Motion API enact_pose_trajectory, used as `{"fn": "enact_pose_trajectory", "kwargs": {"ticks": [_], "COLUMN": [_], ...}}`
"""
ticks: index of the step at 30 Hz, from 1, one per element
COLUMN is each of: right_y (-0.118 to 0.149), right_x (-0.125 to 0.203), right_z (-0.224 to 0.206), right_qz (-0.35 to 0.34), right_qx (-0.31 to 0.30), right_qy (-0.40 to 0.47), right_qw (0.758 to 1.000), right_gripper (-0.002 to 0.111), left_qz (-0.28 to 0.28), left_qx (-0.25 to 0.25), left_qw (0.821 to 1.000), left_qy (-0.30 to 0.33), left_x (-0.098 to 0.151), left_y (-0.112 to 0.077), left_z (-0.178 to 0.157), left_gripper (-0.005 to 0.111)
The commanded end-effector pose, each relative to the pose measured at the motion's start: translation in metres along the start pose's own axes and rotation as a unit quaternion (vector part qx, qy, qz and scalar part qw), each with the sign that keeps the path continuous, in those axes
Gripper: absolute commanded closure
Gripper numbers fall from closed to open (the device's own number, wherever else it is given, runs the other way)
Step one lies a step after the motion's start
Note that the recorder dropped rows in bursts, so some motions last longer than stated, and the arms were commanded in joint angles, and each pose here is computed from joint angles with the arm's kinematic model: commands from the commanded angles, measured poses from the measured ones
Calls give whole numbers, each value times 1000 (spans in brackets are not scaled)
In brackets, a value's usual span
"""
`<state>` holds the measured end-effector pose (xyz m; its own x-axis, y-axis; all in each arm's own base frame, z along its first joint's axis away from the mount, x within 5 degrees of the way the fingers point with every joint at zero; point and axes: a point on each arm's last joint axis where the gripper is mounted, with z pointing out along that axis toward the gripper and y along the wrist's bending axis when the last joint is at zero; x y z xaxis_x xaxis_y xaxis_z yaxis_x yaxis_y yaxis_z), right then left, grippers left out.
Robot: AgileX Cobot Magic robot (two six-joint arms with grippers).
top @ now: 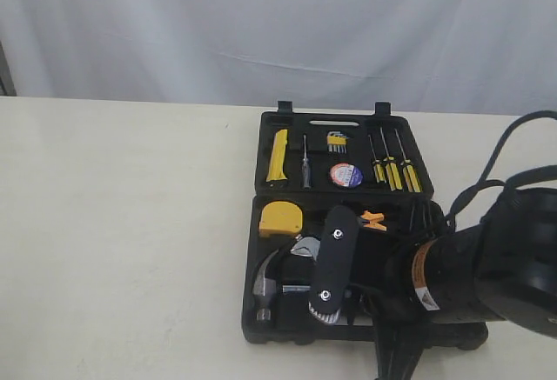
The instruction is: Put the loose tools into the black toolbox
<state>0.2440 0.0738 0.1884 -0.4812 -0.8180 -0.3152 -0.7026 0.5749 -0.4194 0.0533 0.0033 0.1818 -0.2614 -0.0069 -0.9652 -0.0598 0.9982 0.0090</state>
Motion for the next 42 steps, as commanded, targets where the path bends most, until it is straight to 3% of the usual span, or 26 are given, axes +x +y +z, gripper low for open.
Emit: {"fn": "enact_pose_trajectory", "kwargs": {"ticks": [1, 4, 6, 8, 19, 27, 35, 37, 42], "right_y": [1, 2, 4, 5, 23, 31, 34, 33, 32], "right_x": [0, 1, 2, 4, -7, -4, 2, 2, 2], "right_z": [3, 6, 8, 11, 14, 42, 68, 71, 72], "right_qz": [1, 1, 1, 0, -44, -73, -84, -81, -79], "right_qx": [-2, -5, -10, -16, -34, -51, -31, -23, -15], "right_qy": [0, 5, 17, 29, 28, 49, 80, 82, 80], "right_qw": [1000, 1000, 1000, 999, 998, 995, 993, 993, 994], "right_gripper": [95, 71, 60, 55, 55, 51, 51, 54, 79], "left_qz": [-1, -1, -1, -1, -1, -1, -1, -1, -1], "left_qx": [2, 2, 2, 2, 2, 2, 2, 2, 2], "left_qw": [1000, 1000, 1000, 1000, 1000, 1000, 1000, 1000, 1000], "left_qy": [-5, -5, -5, -5, -5, -5, -5, -5, -5], "left_x": [-1, -1, -1, -1, -1, -1, -1, -1, -1], "left_y": [0, 0, 0, 0, 0, 0, 0, 0, 0], "left_z": [0, 0, 0, 0, 0, 0, 0, 0, 0], "left_gripper": [107, 107, 107, 107, 107, 107, 107, 107, 107]}}
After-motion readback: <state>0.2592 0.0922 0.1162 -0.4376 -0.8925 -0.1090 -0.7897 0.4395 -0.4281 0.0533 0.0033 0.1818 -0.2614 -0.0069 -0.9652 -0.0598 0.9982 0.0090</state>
